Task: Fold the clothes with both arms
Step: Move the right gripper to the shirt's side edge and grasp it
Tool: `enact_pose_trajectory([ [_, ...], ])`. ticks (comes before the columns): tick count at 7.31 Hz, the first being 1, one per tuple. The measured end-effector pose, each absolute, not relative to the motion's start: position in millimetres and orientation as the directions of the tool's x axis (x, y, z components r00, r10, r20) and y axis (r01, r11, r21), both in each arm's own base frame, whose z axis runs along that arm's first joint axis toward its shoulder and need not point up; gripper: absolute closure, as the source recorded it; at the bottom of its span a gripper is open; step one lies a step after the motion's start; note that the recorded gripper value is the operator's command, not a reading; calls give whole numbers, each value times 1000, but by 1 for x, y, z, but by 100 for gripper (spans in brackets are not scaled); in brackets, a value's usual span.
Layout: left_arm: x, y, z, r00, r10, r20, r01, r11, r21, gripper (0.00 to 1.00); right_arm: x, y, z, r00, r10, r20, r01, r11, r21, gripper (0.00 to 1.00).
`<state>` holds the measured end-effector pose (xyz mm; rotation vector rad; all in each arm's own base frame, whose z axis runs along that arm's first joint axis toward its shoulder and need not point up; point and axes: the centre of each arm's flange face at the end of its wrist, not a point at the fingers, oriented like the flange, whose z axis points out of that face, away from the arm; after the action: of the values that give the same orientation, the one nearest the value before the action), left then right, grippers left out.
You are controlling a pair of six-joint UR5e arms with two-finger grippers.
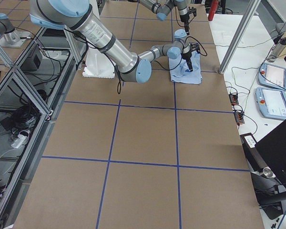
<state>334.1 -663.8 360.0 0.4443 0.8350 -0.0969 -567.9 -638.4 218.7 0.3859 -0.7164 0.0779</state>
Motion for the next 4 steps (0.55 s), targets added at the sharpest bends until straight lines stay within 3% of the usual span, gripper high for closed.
enact_pose_trajectory([
  [4, 335, -664, 362, 675, 93, -732, 249, 905, 344, 0, -555, -620, 266, 757, -36, 652, -134, 969, 208, 0],
])
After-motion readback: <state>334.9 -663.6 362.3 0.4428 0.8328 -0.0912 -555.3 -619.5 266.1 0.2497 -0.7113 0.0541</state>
